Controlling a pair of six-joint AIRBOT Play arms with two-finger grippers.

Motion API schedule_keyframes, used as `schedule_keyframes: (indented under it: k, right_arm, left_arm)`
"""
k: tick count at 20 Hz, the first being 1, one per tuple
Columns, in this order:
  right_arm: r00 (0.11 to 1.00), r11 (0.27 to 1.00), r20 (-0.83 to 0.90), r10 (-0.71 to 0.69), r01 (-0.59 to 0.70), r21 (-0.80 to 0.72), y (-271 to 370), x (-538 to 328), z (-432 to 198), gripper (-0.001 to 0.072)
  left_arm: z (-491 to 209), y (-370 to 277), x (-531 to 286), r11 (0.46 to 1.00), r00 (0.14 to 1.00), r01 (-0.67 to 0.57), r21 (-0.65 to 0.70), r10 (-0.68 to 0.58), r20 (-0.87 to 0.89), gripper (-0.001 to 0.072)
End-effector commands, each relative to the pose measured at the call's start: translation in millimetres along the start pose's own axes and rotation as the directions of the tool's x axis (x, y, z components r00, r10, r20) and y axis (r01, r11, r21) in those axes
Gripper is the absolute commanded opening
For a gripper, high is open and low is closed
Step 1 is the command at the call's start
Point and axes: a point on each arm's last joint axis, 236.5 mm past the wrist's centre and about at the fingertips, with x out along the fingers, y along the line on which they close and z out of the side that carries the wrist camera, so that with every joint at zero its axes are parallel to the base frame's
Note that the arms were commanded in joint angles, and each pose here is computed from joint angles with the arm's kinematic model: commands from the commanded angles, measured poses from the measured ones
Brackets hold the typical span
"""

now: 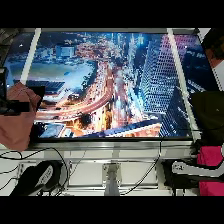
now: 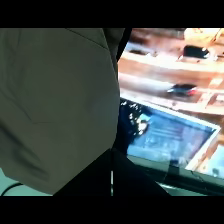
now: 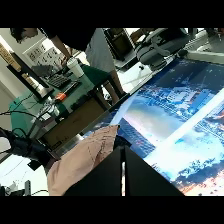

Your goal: Fold the clothes and pants, and hang the long-sleeved shirts on hangers.

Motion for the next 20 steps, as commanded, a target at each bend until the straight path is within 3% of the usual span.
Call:
schedule_keyframes:
  k: [1, 10, 11, 12, 13, 15, 17, 20]
  right_arm:
    - [1.0, 1.0, 0.0, 0.002, -0.002, -0.002, 1, 0, 0, 0.0014]
    - [1.0, 1.0, 0.0, 0.002, -0.002, -0.002, 1, 0, 0, 0.0013]
    - [1.0, 1.0, 0.0, 0.002, -0.002, -0.002, 1, 0, 0, 0.0013]
    - [1.0, 1.0, 0.0, 0.002, -0.002, -0.002, 1, 0, 0, 0.0013]
    - [1.0, 1.0, 0.0, 0.001, -0.001, -0.002, 1, 0, 0, 0.0013]
    - [1.0, 1.0, 0.0, 0.002, -0.002, -0.002, 1, 0, 0, 0.0014]
    - [1.0, 1.0, 0.0, 0.002, -0.002, -0.002, 1, 0, 0, 0.0013]
    - [1.0, 1.0, 0.0, 0.002, -0.002, -0.002, 1, 0, 0, 0.0013]
  left_arm:
    - [-1, 0, 4, 1.0, 1.0, -0.003, 0.003, 0.003, -0.014, 0.0025]
    - [10, 31, 8, 0.989, 0.99, -0.141, 0.044, 0.141, 0.018, 0.0037]
    - [7, 30, 12, 0.989, 0.99, -0.14, 0.051, 0.141, -0.005, 0.0183]
    - [4, 29, 17, 0.988, 0.989, -0.142, 0.06, 0.144, -0.035, 0.0374]
    - [1, 27, 24, 0.988, 0.988, -0.139, 0.069, 0.144, -0.064, 0.0458]
    - [-11, 21, 40, 0.988, 0.977, -0.125, 0.094, 0.139, -0.164, 0.0463]
    - [-32, 15, 59, 0.985, 0.941, -0.111, 0.133, 0.147, -0.306, 0.0575]
    - [-39, 8, 93, 0.976, 0.901, -0.095, 0.198, 0.169, -0.401, 0.0575]
